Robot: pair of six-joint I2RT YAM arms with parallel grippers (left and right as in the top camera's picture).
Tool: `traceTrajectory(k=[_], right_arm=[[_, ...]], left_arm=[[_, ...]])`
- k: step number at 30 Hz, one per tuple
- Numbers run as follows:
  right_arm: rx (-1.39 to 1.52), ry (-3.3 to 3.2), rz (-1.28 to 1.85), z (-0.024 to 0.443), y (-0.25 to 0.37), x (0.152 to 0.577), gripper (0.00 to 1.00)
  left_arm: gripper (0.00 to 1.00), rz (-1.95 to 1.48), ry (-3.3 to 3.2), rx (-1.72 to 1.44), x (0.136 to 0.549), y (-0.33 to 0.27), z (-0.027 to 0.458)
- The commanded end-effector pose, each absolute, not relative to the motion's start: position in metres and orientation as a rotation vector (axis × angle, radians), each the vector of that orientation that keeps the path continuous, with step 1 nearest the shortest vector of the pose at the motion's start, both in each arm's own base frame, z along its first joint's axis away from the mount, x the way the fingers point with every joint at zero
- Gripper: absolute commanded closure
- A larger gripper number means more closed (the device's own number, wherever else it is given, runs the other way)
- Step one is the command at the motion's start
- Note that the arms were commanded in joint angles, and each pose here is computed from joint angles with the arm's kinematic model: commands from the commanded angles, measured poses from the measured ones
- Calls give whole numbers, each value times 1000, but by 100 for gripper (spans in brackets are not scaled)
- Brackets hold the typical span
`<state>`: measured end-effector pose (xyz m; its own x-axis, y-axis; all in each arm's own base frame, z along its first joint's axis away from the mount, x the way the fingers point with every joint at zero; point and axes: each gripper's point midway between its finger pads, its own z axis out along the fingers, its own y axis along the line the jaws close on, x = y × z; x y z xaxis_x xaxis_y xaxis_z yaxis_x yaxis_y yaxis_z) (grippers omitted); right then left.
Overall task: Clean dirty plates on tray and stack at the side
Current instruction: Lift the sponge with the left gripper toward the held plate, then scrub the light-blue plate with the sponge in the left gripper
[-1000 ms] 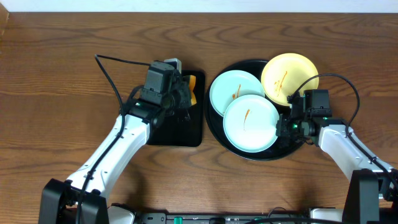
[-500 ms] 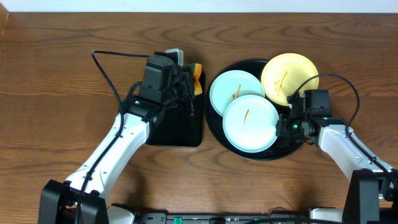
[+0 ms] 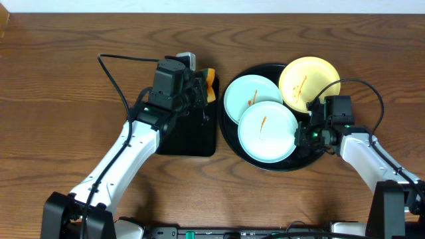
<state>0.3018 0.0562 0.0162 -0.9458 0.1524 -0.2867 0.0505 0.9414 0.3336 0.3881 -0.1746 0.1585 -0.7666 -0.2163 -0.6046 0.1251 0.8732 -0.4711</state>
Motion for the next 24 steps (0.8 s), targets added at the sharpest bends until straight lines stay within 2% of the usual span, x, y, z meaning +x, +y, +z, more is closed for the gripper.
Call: traceTrajectory(k=[1, 4, 7, 10, 16, 24], right_arm=[[128, 2809, 483, 11, 63, 295, 99], [129, 2809, 483, 11, 63, 296, 99], [129, 2809, 483, 11, 63, 295, 99], [129, 2809, 483, 11, 63, 295, 99], [118, 2808, 510, 12, 67, 295, 99], [117, 2809, 511, 12, 67, 295, 99]], left_arm=[[93, -455, 2353, -159, 400, -147, 156], [93, -388, 2386, -231, 398, -136, 144], [93, -528, 2407, -260, 395, -153, 143], [93, -747, 2401, -257, 391, -181, 152], [93, -1080, 2346, -57, 379, -251, 170], [92, -1174, 2444, 157, 341, -336, 131]])
